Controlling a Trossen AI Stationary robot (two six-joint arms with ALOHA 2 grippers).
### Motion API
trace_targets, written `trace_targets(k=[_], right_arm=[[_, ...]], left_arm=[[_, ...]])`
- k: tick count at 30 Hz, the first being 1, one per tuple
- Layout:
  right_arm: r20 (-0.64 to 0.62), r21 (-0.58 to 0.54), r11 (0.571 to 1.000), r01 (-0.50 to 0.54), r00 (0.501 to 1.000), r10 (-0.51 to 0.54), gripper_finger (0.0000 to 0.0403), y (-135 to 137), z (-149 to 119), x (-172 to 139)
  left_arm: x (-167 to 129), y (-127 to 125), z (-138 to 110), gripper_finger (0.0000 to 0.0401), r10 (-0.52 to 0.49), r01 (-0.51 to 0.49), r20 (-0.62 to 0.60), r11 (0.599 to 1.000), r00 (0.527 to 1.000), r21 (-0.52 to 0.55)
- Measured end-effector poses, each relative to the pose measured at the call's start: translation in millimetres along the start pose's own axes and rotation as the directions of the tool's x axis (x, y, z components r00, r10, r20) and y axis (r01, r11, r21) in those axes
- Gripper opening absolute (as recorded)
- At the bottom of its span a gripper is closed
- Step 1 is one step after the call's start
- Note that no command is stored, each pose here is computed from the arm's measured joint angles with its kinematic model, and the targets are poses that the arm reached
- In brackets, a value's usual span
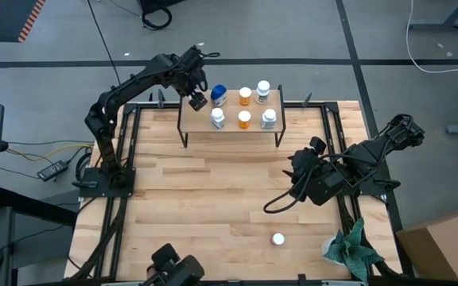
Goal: Pick and place medicine bottles onto shelf by color
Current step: Put the orange medicine bottle onto the shelf
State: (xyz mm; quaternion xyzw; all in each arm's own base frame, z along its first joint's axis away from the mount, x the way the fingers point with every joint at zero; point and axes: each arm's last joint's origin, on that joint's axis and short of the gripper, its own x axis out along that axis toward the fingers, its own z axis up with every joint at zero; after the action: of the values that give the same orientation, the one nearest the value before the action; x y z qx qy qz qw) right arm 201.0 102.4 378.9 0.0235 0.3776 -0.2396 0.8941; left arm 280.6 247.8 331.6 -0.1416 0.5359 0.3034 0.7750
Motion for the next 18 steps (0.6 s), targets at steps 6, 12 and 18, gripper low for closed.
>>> trace_targets(k=[6, 12, 18], right_arm=[[0.0, 0.014, 1.0, 0.0, 1.0, 0.0, 0.0214, 0.0, 0.0, 0.0], [0.0, 0.021, 1.0, 0.0, 1.0, 0.0, 0.0214, 0.0, 0.0, 0.0], [0.0, 0.018, 1.0, 0.0, 1.0, 0.0, 0.0214, -0.1, 0.0, -0.1]], left_arm=[[-0.2, 1.6, 0.0, 0.0298, 0.056, -0.056, -0.003, 0.998, 0.998, 0.036], [-0.2, 1.4, 0.0, 0.0298, 0.056, -0.056, -0.003, 0.998, 0.998, 0.037], [-9.7, -0.7, 0.3, 0.0298, 0.054, -0.055, 0.011, 0.998, 0.998, 0.038]])
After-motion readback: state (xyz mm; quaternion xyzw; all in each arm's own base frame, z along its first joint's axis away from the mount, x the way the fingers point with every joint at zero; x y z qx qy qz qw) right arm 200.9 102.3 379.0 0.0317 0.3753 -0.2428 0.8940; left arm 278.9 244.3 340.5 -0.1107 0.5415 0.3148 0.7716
